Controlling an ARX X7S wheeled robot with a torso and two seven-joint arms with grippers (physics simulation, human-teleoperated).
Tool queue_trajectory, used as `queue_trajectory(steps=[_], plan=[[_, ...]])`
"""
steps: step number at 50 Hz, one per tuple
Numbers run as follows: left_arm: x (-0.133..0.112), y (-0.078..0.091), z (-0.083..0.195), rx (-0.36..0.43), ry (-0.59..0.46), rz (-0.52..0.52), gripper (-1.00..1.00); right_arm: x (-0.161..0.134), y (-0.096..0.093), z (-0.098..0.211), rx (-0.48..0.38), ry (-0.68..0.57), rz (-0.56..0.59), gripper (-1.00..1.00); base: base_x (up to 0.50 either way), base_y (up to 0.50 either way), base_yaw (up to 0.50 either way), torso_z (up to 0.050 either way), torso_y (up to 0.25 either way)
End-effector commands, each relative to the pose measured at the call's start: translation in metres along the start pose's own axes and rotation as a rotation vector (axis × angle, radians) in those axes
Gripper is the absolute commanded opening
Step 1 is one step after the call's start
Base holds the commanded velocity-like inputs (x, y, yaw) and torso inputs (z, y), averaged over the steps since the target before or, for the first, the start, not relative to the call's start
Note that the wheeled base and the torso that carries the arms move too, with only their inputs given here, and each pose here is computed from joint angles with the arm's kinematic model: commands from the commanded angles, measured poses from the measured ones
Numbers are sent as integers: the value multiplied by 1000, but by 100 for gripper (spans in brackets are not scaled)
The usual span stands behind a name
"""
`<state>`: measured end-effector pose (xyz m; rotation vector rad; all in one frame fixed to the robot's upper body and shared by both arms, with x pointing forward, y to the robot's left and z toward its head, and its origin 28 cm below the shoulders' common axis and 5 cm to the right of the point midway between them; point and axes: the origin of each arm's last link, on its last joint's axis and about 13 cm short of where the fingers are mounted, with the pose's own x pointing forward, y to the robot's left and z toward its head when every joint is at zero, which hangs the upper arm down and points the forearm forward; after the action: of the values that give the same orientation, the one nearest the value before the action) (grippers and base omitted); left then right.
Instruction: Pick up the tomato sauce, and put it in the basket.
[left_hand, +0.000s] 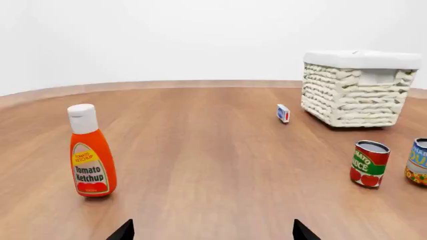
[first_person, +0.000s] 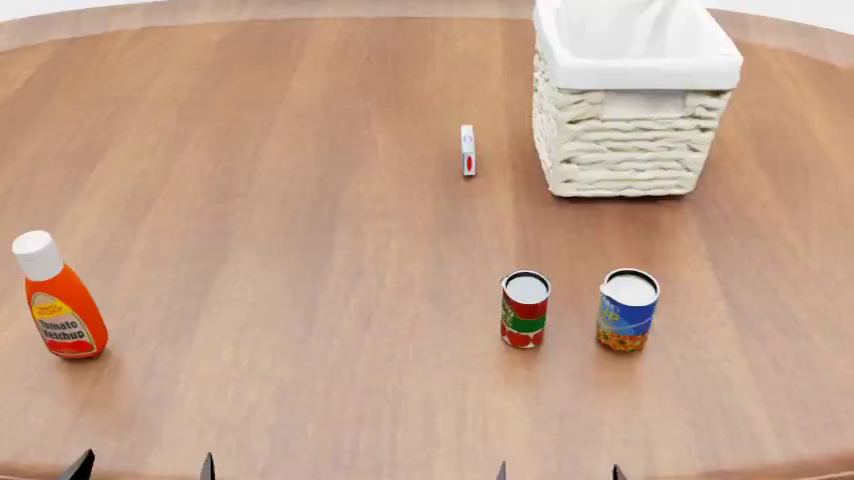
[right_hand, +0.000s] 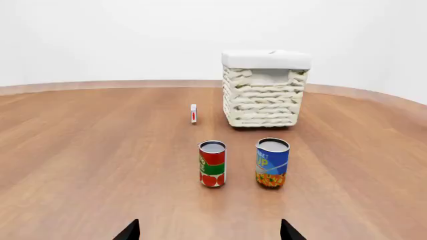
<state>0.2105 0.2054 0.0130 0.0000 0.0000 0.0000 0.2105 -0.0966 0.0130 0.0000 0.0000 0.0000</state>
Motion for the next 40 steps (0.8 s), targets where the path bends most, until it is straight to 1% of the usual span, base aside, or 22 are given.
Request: queue_trajectory(steps=[1,13,17,19,20,22,25,27,28,29,32,34,35,36,37,38,40], plan=[[0,0,0,0,0,0,100,0,0,0,0,0,0,100,0,0,0,0,0],[-1,1,0,5,-6,-10,100,1,3,1,2,1,7,100,0,0,0,0,0],[-4,1,13,6,-69,-23,100,1,3,8,-11,-29,7,100,0,0,0,0,0],[-5,0,24,5,-127,-43,100,2,2,18,-19,-71,10,100,0,0,0,0,0],[-5,0,25,-5,-134,-56,100,3,2,21,-23,-77,11,100,0,0,0,0,0],[-6,-1,33,8,-187,-50,100,4,1,32,-43,-126,8,100,0,0,0,0,0],[-7,-1,46,13,-236,-52,100,3,0,48,-60,-180,7,100,0,0,0,0,0],[-9,-2,63,22,-296,-61,100,-1,-1,64,-87,-244,9,100,0,0,0,0,0],[-9,-2,66,27,-309,-61,100,-1,-1,67,-92,-252,11,100,0,0,0,0,0],[-11,-2,75,40,-344,-61,100,-2,0,75,-101,-282,26,100,0,0,0,0,0],[-19,-3,98,43,-429,-65,100,-7,2,95,-134,-369,29,100,0,0,0,0,0],[-24,-3,112,33,-479,-66,100,-11,2,105,-141,-407,29,100,0,0,0,0,0],[-28,-3,120,40,-515,-74,100,-14,2,112,-134,-437,34,100,0,0,0,0,0],[-33,-4,129,90,-583,-71,100,-17,2,120,-147,-461,34,100,0,0,0,0,0],[-35,-4,132,94,-599,-81,100,-19,2,124,-153,-478,33,100,0,0,0,0,0],[-39,-5,138,83,-625,-101,100,-22,2,130,-162,-507,32,100,0,0,0,0,0],[-43,-5,147,17,-646,-108,100,-27,2,140,-176,-543,29,100,0,0,0,0,0]])
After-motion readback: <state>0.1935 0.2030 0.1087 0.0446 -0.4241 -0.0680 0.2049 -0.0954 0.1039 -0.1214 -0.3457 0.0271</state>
